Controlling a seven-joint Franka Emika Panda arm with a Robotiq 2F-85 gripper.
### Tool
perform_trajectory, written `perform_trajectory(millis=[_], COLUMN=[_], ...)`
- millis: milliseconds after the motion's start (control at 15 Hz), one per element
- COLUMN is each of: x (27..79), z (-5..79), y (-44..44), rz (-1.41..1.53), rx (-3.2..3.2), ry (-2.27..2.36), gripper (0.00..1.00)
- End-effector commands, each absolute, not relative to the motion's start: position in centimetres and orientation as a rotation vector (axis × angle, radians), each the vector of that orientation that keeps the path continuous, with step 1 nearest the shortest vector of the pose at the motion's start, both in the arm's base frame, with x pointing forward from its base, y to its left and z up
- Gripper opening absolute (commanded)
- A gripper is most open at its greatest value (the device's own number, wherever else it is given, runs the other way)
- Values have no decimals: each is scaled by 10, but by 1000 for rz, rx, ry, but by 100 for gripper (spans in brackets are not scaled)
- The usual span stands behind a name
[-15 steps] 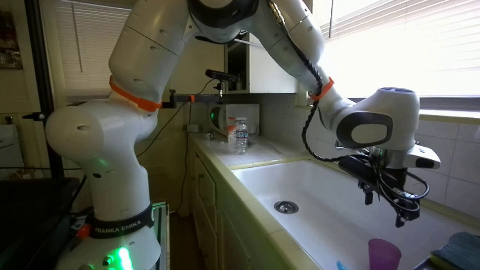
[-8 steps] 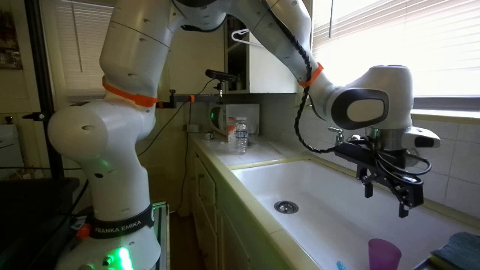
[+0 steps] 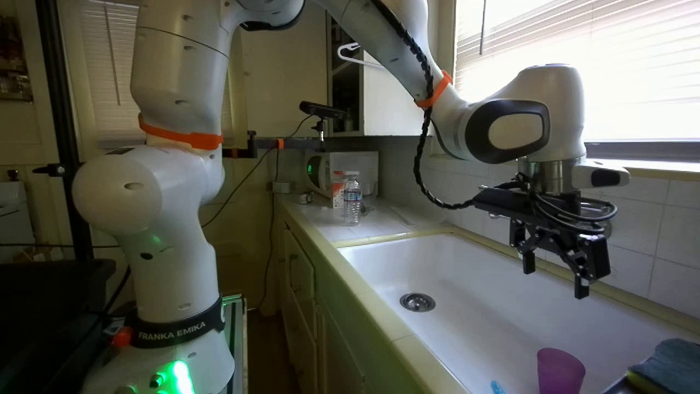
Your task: Open the tap using the faucet handle on the left, let water drop into the purple cup, close the tap and pour the contents of the paper cup into the sink
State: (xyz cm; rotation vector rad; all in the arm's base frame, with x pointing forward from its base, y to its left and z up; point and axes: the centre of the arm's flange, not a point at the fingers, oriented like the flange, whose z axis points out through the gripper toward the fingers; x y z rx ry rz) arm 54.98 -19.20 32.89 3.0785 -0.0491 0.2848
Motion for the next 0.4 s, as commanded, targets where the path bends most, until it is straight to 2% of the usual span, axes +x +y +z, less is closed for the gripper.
perform_trajectory(millis=[0, 333], x=[546, 546], z=[333, 335], y=[-192, -192], rz=[289, 295], rx=[3075, 3073], ry=[-56, -58], gripper=[100, 100])
